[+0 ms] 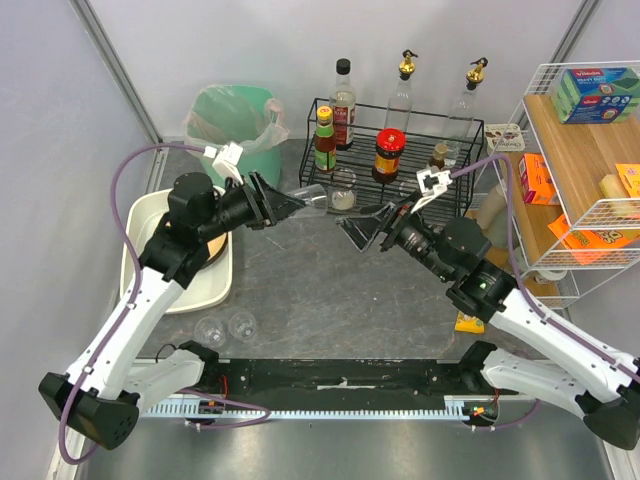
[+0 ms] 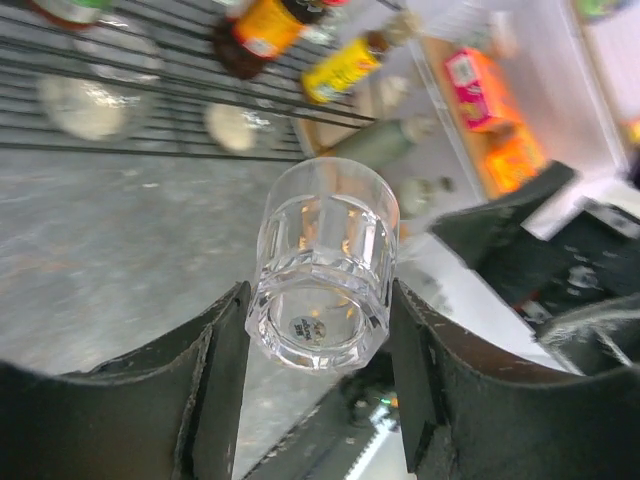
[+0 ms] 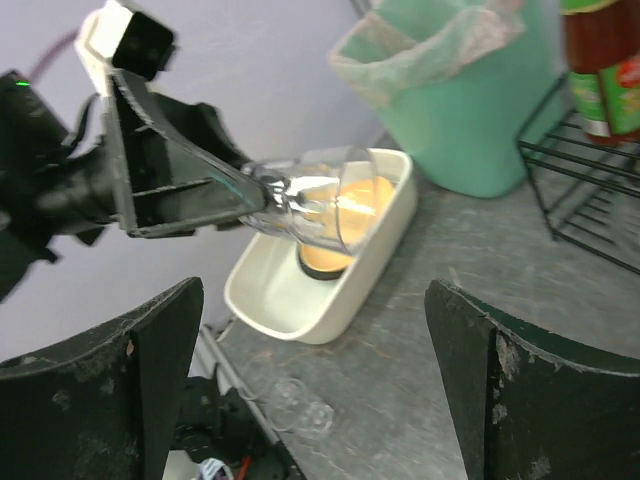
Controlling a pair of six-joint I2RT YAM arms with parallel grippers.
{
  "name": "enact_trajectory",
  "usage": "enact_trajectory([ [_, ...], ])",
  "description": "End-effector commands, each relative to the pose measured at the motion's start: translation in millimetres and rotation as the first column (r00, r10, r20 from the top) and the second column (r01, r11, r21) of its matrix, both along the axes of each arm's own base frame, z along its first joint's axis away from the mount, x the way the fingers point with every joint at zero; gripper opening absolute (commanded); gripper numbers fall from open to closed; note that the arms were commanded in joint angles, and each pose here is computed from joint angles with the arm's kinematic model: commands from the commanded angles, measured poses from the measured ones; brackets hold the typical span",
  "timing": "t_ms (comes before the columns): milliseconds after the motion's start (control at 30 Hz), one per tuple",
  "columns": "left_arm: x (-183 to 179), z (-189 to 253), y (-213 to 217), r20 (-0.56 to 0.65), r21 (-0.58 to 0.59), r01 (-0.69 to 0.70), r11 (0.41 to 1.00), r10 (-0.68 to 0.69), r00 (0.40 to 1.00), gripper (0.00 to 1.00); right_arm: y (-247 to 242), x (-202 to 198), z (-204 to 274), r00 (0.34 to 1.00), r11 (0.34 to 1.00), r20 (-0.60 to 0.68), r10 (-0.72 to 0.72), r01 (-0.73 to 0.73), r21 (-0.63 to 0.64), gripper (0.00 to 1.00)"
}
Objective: Clear the kitchen counter
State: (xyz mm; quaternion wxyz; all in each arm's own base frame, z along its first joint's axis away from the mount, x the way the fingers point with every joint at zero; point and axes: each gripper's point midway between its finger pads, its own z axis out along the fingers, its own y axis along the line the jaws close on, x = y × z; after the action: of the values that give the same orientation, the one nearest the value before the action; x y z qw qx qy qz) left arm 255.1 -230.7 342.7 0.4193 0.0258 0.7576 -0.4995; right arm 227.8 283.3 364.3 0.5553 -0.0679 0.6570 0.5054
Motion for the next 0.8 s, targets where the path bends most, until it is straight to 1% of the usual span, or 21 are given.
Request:
enact_trajectory([
  [0,21,-32,59,0.047,0.333,-0.253,0.908,0.252,0.967,0.02,-32,15,-9,0.984,0.978,-0.006,-0.178,0.176,-0.11,0.98],
  [33,24,-39,71,0.056,0.393,-0.286,0.874,0.288,0.956,0.02,-34,16,-13,0.982,0.975,-0.014,-0.19,0.187,-0.124,0.98],
  [67,26,-46,86,0.063,0.456,-0.336,0.824,0.347,0.936,0.02,-36,16,-18,0.979,0.971,-0.022,-0.201,0.196,-0.137,0.98],
  [133,29,-60,118,0.083,0.569,-0.415,0.71,0.452,0.888,0.02,-40,17,-31,0.975,0.962,-0.045,-0.217,0.206,-0.177,0.98],
  [200,27,-70,145,0.11,0.65,-0.465,0.601,0.531,0.84,0.02,-41,17,-41,0.974,0.957,-0.057,-0.221,0.205,-0.203,0.98],
  [233,24,-78,158,0.115,0.691,-0.476,0.545,0.567,0.816,0.02,-42,17,-45,0.973,0.955,-0.06,-0.224,0.207,-0.212,0.98],
  [300,21,-91,177,0.123,0.752,-0.477,0.454,0.614,0.779,0.02,-43,18,-54,0.97,0.95,-0.074,-0.232,0.209,-0.233,0.98],
  [333,19,-96,188,0.126,0.777,-0.478,0.409,0.644,0.755,0.02,-42,17,-56,0.97,0.949,-0.08,-0.229,0.205,-0.238,0.98],
  [400,19,-106,207,0.152,0.82,-0.472,0.323,0.672,0.725,0.02,-41,17,-63,0.97,0.946,-0.09,-0.228,0.198,-0.258,0.98],
  [433,21,-110,222,0.17,0.837,-0.476,0.269,0.699,0.694,0.02,-41,17,-66,0.969,0.945,-0.1,-0.224,0.192,-0.263,0.98],
  [467,23,-114,234,0.158,0.851,-0.462,0.25,0.717,0.679,0.02,-40,17,-68,0.969,0.945,-0.104,-0.223,0.189,-0.267,0.98],
  [500,24,-118,240,0.127,0.854,-0.446,0.266,0.726,0.676,0.02,-39,17,-72,0.969,0.943,-0.113,-0.221,0.183,-0.277,0.98],
  [533,25,-122,249,0.108,0.858,-0.439,0.266,0.741,0.662,0.01,-38,16,-73,0.97,0.943,-0.116,-0.216,0.177,-0.281,0.98],
  [567,25,-128,254,0.085,0.863,-0.422,0.278,0.743,0.664,0.02,-36,16,-74,0.971,0.944,-0.119,-0.207,0.167,-0.283,0.98],
  [633,24,-140,259,0.031,0.868,-0.389,0.31,0.747,0.664,0.02,-35,16,-77,0.97,0.944,-0.128,-0.205,0.162,-0.288,0.98],
  [667,24,-146,262,0.021,0.873,-0.377,0.309,0.749,0.662,0.02,-35,16,-79,0.97,0.945,-0.133,-0.205,0.16,-0.287,0.98],
  [767,26,-163,257,-0.042,0.883,-0.321,0.342,0.74,0.672,0.02,-33,16,-87,0.966,0.945,-0.158,-0.206,0.155,-0.288,0.98],
])
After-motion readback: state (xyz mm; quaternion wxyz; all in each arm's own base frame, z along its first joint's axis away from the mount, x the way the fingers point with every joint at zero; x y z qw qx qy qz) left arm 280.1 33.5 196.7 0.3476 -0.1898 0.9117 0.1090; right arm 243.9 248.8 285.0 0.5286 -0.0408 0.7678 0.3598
